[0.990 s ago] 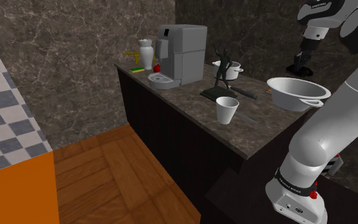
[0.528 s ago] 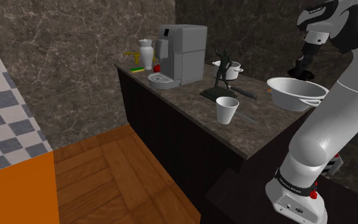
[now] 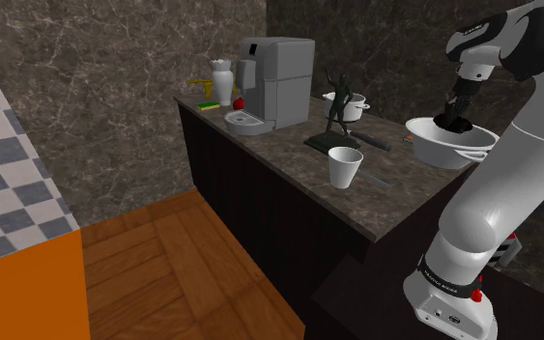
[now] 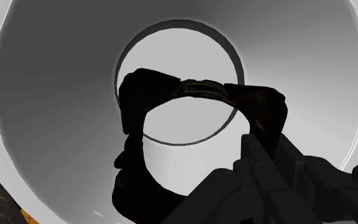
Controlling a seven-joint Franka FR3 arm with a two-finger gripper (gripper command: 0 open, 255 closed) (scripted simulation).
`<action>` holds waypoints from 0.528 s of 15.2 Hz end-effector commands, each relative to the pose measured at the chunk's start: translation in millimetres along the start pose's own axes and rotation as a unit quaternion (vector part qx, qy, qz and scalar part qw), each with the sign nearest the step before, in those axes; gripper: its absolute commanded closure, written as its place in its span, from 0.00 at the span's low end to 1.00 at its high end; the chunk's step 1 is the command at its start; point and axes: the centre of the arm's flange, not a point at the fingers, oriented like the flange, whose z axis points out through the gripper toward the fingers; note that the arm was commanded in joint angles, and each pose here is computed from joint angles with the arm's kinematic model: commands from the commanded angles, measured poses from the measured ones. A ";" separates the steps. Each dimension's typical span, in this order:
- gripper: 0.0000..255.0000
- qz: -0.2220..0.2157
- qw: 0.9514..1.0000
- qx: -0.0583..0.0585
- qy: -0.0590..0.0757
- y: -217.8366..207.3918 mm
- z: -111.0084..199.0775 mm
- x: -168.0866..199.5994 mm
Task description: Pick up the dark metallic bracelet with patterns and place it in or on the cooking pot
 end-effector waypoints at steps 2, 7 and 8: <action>1.00 0.000 1.000 0.000 0.000 0.5 14.0 -0.9; 1.00 0.000 1.000 0.000 0.000 0.5 14.0 -0.9; 1.00 0.000 1.000 0.000 0.000 0.5 14.0 -0.9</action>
